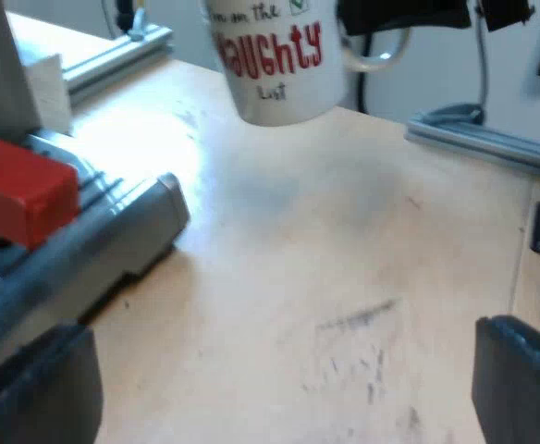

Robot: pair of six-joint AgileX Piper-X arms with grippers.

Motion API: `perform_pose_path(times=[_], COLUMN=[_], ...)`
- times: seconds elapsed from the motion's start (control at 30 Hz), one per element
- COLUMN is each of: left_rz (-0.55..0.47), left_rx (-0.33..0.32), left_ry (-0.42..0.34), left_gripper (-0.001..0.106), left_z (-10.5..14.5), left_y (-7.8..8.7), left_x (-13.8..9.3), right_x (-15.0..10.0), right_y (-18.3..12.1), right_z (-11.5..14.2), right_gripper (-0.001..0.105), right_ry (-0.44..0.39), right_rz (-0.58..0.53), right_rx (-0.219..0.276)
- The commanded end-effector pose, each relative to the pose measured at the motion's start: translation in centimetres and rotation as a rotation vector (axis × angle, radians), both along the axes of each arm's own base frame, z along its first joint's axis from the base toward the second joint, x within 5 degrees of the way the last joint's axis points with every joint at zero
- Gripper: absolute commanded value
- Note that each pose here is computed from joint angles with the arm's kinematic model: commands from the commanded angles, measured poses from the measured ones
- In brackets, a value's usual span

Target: Remove mug from coffee machine

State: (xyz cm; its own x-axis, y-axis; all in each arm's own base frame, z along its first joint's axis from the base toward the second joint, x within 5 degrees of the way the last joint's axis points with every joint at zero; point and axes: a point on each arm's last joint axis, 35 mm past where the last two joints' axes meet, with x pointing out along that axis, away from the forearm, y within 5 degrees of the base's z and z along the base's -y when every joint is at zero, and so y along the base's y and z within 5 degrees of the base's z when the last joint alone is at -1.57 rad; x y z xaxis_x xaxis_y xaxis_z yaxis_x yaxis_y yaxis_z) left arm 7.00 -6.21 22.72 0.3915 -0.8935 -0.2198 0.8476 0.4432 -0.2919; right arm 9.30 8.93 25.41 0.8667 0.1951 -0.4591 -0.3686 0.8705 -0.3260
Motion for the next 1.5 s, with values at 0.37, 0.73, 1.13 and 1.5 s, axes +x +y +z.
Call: perform_pose_path(times=[0.37, 0.73, 1.13, 1.5], left_rz=[-0.025, -0.071, 0.079, 0.104], left_rx=[-0.011, -0.023, 0.015, 0.027], left_ry=[-0.019, -0.015, -0.031, -0.026], left_gripper=[0.083, 0.083, 0.083, 0.083], left_z=[0.0, 0.1, 0.0, -0.2], left_y=[-0.1, -0.2, 0.1, 0.1], left_x=[0.0, -0.1, 0.3, 0.4], right_x=[0.3, 0.4, 2.4, 4.8], right_y=[-0.1, -0.7, -1.9, -1.7], right_z=[-1.7, -4.6, -5.3, -7.5], right_gripper=[0.000, 0.000, 0.000, 0.000], right_ry=[-0.101, -0.130, -0.073, -0.144], right_rz=[-0.125, -0.209, -0.226, -0.213], right_rx=[0.063, 0.014, 0.057, 0.090])
